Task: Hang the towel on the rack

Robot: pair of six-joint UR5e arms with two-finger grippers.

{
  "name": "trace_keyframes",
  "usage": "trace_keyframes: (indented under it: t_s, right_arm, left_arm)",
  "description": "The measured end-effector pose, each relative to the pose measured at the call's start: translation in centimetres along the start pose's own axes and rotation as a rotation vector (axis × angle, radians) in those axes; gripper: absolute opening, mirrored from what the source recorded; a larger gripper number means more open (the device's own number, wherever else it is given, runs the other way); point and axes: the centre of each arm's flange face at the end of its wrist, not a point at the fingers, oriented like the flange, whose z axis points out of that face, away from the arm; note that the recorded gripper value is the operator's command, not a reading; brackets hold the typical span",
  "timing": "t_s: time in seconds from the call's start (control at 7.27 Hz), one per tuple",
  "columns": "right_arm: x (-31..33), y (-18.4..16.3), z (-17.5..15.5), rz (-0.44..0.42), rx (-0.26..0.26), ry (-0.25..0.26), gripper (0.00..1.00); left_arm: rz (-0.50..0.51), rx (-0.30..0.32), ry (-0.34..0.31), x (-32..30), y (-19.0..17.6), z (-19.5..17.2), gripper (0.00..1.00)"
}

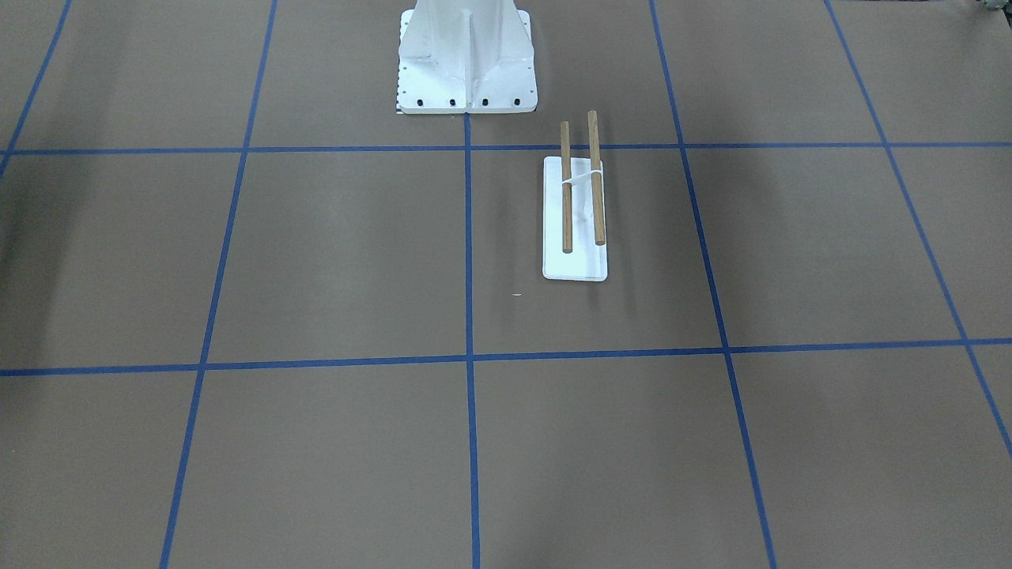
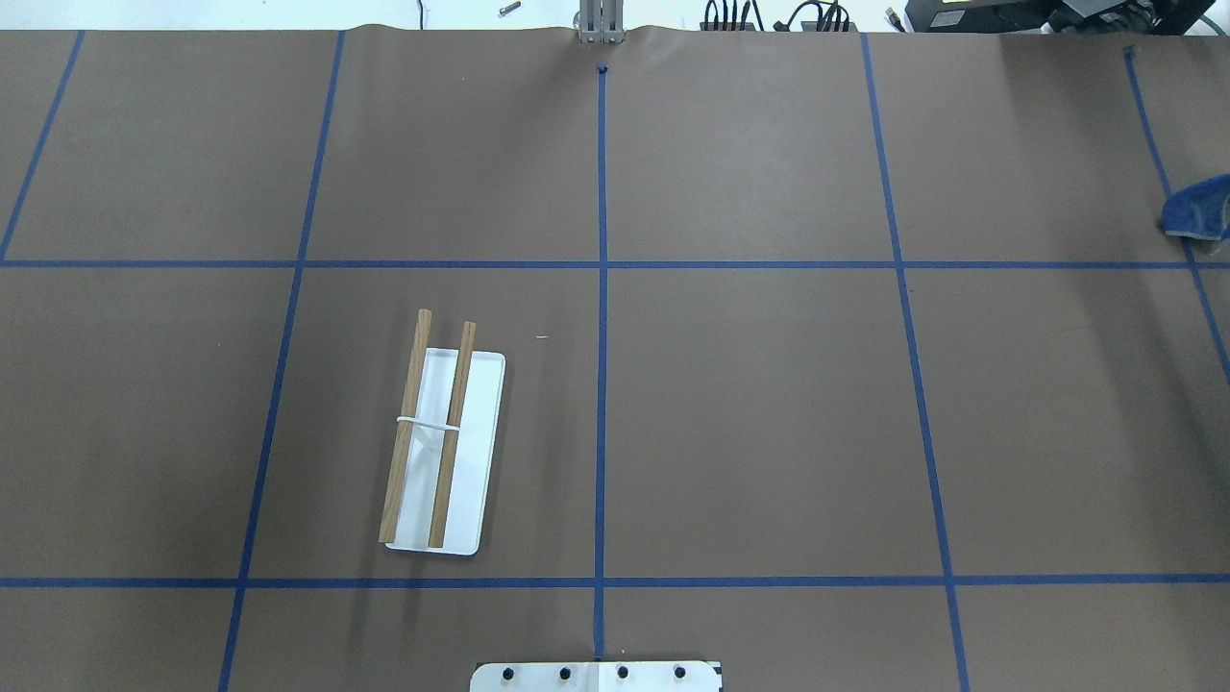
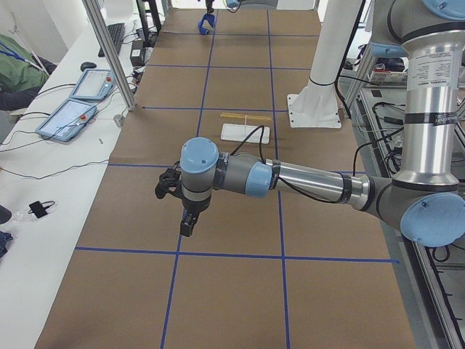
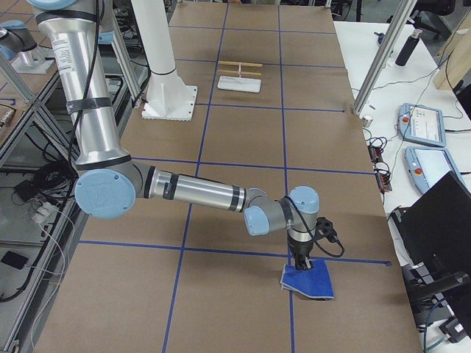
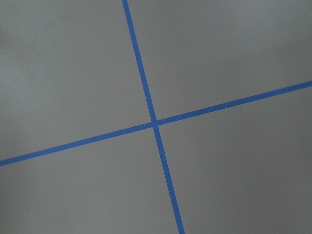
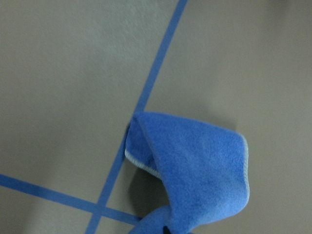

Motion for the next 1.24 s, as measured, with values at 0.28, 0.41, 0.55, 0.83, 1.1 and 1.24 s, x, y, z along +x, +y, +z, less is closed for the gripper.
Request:
trace_keyframes:
  t_s: [0.28,0.41,0.55,0.83,1.1,1.24]
  right_arm:
    - [-4.5,-2.9,-3.7,-0.077,0.068,-0.028,0.00]
    - [-7.7,-4.2,-4.9,-0.126,0.097,-0.053,0.00]
    - [-11.1,-5.2,-5.9,-0.177,0.122,-0.083,0.00]
    - [-17.1,-7.0,-8.0,-0.158,0.166,-0.143,0.00]
    - [-23.6,-9.0,-11.0,-0.041,0.210,-0.212,0.00]
    - [-26.9,-10.2,-12.5,0.015,0.229,-0.250,0.00]
  left_arm:
    - [0.054,0.027,0.011,1.1,-1.6,0.4,0.99]
    - [0.091,0.058,0.015,1.3,-1.9,0.4,0.99]
    - [0.129,0.099,0.015,1.5,-2.0,0.5,0.99]
    - [0.099,0.139,0.037,3.7,-3.7,1.1,0.99]
    - [-0.049,0.162,0.093,8.8,-8.1,1.3,0.99]
    - [-0.161,0.159,0.136,12.4,-10.6,1.7,0.99]
